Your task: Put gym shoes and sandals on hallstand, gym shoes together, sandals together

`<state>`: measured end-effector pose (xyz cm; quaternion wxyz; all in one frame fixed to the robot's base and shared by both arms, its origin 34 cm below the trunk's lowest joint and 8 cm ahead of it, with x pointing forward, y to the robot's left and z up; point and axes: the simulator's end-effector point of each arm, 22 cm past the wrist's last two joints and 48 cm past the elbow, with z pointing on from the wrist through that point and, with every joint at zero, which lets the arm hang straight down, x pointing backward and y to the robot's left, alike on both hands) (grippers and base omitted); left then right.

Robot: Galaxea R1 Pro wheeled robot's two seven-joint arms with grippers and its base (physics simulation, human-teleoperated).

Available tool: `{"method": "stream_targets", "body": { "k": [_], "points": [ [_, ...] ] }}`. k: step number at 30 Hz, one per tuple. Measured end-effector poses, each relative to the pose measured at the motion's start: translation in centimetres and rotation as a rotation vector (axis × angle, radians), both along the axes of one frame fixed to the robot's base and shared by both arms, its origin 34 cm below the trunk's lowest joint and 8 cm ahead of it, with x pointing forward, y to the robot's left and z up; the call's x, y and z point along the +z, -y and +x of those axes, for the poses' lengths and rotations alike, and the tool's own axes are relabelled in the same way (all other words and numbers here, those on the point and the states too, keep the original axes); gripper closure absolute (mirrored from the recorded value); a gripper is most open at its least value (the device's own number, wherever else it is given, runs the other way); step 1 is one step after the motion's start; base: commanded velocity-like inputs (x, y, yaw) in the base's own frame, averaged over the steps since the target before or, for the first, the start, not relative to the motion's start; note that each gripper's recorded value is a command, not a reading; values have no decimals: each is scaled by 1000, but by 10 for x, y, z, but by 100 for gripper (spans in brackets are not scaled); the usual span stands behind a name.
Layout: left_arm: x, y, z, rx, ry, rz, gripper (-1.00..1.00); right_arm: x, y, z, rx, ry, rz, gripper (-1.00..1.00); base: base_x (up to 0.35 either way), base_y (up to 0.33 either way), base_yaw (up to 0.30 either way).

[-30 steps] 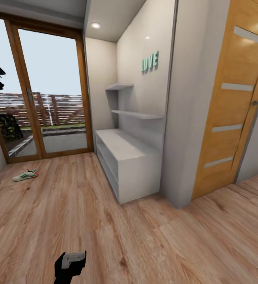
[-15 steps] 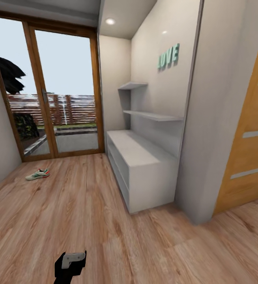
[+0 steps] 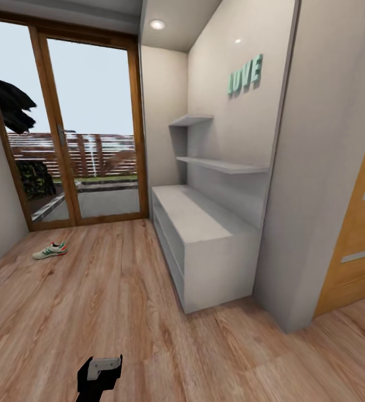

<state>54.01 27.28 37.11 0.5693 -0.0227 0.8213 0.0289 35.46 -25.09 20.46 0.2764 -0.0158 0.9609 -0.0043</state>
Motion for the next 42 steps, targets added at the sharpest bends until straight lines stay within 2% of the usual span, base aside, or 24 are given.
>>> {"method": "stream_targets", "body": {
  "k": [28,35,42],
  "points": [
    [0,0,0,0,0,0,-100,0,0,0,0,0,0,-100,10,0,276],
    [0,0,0,0,0,0,-100,0,0,0,0,1,0,-100,272,0,275],
    [0,0,0,0,1,-1,-100,0,0,0,1,1,0,-100,339,0,78]
  ]
}}
